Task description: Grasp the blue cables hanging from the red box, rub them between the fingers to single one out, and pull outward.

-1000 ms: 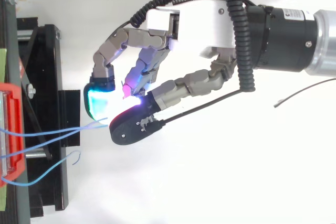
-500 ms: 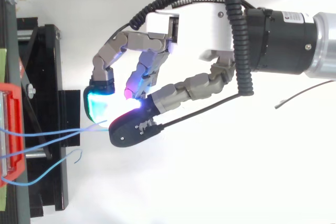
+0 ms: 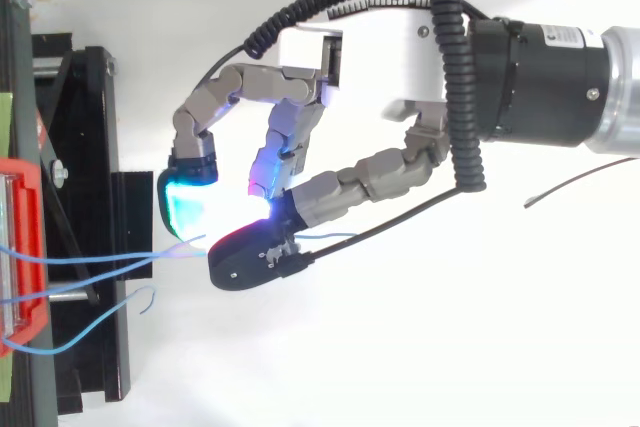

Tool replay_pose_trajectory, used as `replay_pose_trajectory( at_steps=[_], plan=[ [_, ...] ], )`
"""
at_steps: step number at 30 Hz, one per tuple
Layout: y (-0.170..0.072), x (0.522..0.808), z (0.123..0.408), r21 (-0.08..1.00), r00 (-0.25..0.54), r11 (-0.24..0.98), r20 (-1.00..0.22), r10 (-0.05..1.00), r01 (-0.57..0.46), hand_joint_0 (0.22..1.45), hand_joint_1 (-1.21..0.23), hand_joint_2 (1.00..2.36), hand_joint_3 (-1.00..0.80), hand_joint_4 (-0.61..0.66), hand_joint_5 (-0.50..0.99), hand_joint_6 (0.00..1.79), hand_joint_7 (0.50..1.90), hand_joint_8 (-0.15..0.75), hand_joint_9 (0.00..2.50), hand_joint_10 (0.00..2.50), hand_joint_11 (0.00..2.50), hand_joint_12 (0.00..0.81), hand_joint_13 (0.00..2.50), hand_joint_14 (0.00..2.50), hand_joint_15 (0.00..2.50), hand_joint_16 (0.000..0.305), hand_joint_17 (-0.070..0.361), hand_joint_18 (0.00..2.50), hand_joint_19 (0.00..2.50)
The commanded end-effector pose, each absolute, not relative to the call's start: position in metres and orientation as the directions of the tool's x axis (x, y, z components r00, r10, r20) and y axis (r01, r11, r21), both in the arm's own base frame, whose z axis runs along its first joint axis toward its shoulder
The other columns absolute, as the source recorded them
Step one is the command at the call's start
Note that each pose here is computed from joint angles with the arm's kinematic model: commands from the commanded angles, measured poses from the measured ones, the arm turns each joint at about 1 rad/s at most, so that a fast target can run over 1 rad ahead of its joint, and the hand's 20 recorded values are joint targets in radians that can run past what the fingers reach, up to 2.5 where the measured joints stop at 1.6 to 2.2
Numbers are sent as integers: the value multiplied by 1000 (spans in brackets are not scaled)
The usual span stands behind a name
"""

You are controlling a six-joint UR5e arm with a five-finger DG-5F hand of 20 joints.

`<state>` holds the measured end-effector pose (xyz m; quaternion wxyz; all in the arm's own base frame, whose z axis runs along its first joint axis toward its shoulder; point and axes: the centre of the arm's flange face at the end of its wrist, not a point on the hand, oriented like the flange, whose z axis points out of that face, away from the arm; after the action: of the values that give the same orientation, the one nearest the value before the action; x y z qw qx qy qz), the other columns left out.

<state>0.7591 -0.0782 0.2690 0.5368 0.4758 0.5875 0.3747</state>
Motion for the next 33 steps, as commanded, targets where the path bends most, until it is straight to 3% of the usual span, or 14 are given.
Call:
replay_pose_trajectory(
  at_steps=[1,9,16,23,33],
  plan=[
    [-78,757,277,952,32,267,-274,961,149,616,-855,1011,41,-119,-75,870,1091,335,1234,18,603,475,1154,14,369,62,140,1060,429],
    [-78,752,281,940,25,289,-298,954,179,597,-824,1012,-27,-22,-83,867,1069,347,1134,17,569,496,1136,14,368,65,145,1066,455],
    [-77,752,280,940,22,286,-295,955,183,564,-698,1010,-351,23,-99,853,1053,315,1101,20,606,444,1064,16,421,55,124,950,557],
    [-76,752,280,945,25,272,-281,959,183,536,-636,1001,-481,35,-97,833,1051,317,1113,20,602,439,1055,17,440,57,128,959,577],
    [-75,751,279,945,23,271,-280,960,184,486,-732,1000,-500,61,-98,820,1054,326,1120,21,603,447,1067,17,449,60,136,989,558]
  ],
)
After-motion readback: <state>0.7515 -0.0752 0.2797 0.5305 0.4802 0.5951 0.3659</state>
